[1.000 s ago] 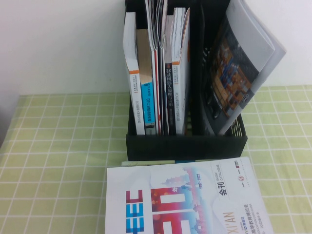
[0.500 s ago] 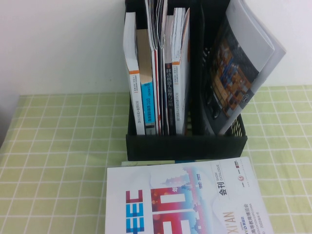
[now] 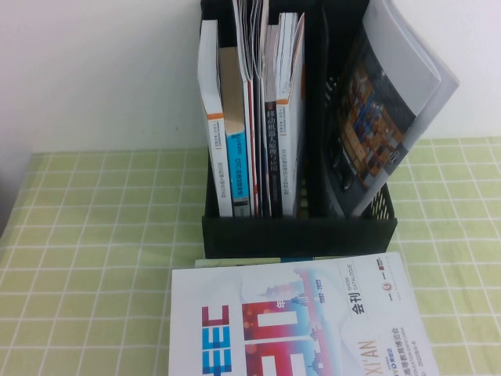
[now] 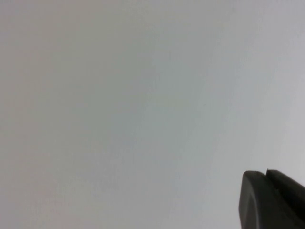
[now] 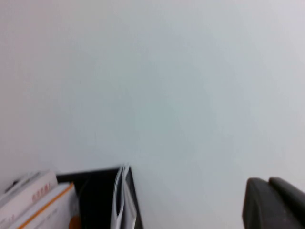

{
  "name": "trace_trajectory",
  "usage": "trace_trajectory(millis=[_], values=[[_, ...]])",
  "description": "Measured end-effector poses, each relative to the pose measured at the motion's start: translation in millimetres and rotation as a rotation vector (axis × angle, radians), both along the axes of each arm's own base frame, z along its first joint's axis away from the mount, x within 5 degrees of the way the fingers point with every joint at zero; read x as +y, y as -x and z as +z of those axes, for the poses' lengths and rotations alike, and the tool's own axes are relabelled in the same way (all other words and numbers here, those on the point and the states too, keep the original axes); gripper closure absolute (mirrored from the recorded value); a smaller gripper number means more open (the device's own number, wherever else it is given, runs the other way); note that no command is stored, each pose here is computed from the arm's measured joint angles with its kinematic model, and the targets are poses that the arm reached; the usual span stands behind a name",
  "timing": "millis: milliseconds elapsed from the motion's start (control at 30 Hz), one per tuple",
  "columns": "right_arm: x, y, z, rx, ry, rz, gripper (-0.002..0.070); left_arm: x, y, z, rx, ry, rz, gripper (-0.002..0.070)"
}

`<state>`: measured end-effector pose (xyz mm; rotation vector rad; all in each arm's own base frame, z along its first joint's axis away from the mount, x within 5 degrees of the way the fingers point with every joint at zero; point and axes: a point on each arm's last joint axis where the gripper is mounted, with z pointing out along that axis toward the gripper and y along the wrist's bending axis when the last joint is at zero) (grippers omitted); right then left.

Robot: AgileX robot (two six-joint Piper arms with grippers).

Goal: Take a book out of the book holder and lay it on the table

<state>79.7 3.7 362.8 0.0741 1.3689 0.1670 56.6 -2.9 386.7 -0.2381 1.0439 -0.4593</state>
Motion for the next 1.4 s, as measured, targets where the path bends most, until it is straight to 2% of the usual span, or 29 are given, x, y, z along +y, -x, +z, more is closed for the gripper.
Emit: trace_trajectory(millis=[67, 133, 300, 400, 567, 767, 833, 933, 1033, 1233, 1267, 1400], values=[[1, -1, -7, 0.082, -0.018, 0.017, 0.0678, -1, 5, 3, -0.032, -0.013, -0.006, 0.0677], [3, -2, -16, 0.181, -0.036, 0.037, 0.0678, -1, 4, 2, 0.003, -0.002, -0.012, 0.0677], [6, -10, -30, 0.311, -0.056, 0.070, 0.0678, 10, -11, -28, 0.353, 0.244, 0.027, 0.0677], [9, -19, -36, 0.374, -0.066, 0.095, 0.0678, 13, -18, -42, 0.509, 0.283, 0.079, 0.0677], [17, -39, -51, 0.523, -0.077, 0.150, 0.0678, 6, -28, -58, 0.702, 0.066, 0.049, 0.0678], [26, -57, -65, 0.626, -0.073, 0.213, 0.0678, -11, -41, -92, 1.076, -0.234, -0.119, 0.0678], [29, -60, -66, 0.633, -0.080, 0.234, 0.0678, -14, -46, -99, 1.145, -0.281, -0.162, 0.0677], [33, -61, -66, 0.631, -0.063, 0.284, 0.0678, -19, -53, -100, 1.145, -0.245, -0.211, 0.0678], [40, -63, -66, 0.612, -0.016, 0.353, 0.0678, -28, -60, -92, 1.042, -0.175, -0.299, 0.0677], [57, -82, -71, 0.561, 0.046, 0.503, 0.0678, -51, -89, -77, 0.830, -0.250, -0.526, 0.0678], [59, -85, -72, 0.543, 0.075, 0.522, 0.0678, -54, -97, -74, 0.799, -0.226, -0.558, 0.0678], [67, -101, -78, 0.490, 0.117, 0.591, 0.0678, -65, -130, -59, 0.671, -0.263, -0.648, 0.0677]])
